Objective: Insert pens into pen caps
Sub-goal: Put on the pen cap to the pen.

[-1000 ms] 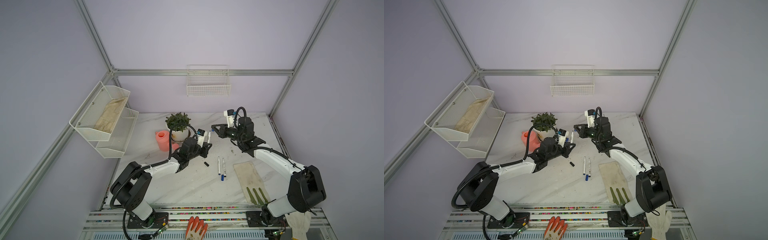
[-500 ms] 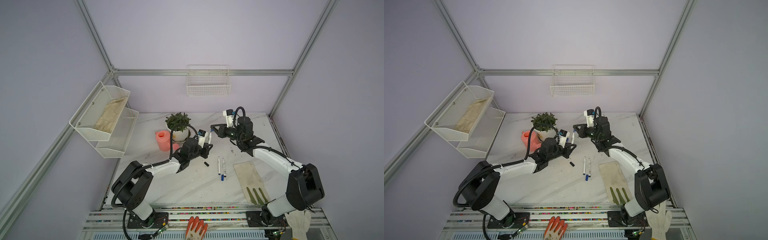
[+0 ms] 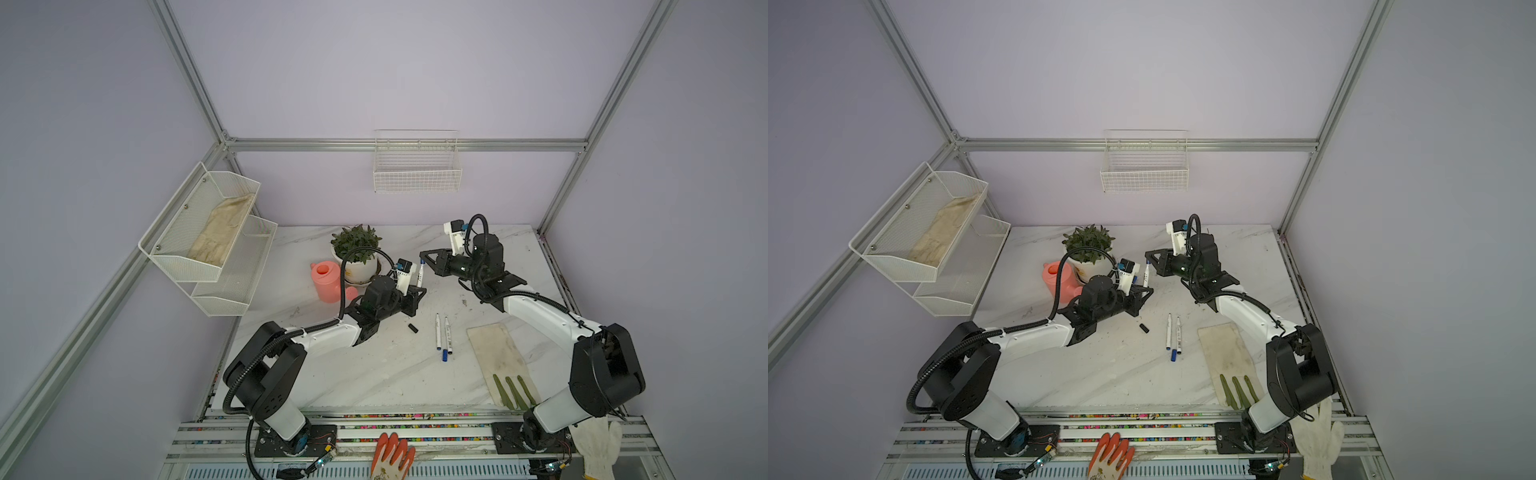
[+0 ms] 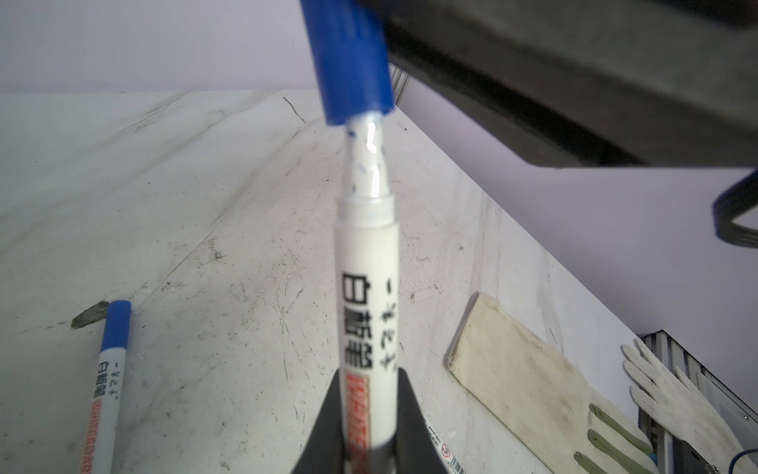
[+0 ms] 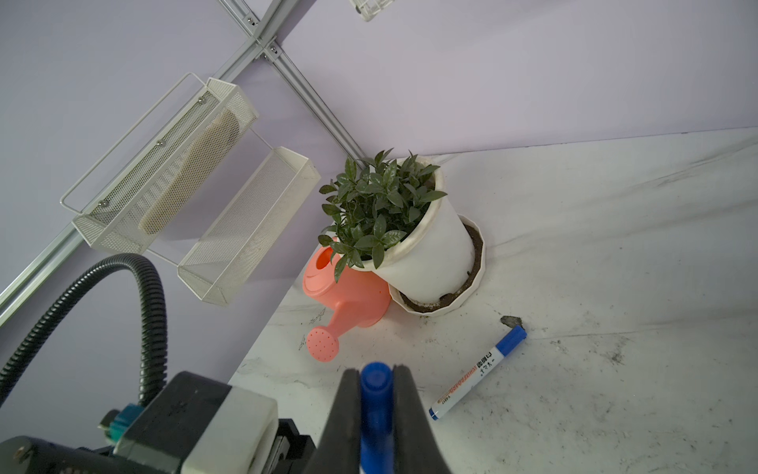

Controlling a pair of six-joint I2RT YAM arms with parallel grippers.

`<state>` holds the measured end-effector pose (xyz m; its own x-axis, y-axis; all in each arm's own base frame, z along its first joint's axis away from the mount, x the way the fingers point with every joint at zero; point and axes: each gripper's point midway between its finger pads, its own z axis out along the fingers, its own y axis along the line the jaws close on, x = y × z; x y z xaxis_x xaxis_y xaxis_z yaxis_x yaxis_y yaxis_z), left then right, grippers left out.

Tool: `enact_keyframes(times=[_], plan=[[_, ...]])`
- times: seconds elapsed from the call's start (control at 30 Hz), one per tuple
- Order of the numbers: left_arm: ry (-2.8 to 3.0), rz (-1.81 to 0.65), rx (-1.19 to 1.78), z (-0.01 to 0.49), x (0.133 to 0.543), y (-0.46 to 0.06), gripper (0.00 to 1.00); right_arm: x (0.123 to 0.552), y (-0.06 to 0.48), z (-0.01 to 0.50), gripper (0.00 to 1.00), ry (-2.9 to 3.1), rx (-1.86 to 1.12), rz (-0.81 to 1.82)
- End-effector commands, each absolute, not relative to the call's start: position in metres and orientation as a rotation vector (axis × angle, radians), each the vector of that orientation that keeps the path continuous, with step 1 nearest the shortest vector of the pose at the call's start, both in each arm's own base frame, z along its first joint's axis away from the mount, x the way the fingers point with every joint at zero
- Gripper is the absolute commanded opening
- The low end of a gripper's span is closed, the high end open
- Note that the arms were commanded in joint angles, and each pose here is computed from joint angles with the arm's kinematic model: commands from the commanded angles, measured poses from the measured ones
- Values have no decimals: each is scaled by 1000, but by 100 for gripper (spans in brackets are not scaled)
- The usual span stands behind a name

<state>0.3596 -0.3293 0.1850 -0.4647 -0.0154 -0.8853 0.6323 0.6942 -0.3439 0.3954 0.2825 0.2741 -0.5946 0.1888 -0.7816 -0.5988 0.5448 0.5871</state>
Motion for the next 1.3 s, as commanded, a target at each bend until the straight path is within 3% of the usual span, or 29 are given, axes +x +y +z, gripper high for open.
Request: enact_keyframes(times=[0.0,0.73,1.27], plan=[[1881,-835,476,190,361,-332,0,387,286,284,1,1887,-366,1185],[1645,-942,313,264,402,-309,0,348,287,248,0,2069,-537,1225],[1585,-662,202,282,432,-286,0,307,303,220,0,2191,-733,1257]])
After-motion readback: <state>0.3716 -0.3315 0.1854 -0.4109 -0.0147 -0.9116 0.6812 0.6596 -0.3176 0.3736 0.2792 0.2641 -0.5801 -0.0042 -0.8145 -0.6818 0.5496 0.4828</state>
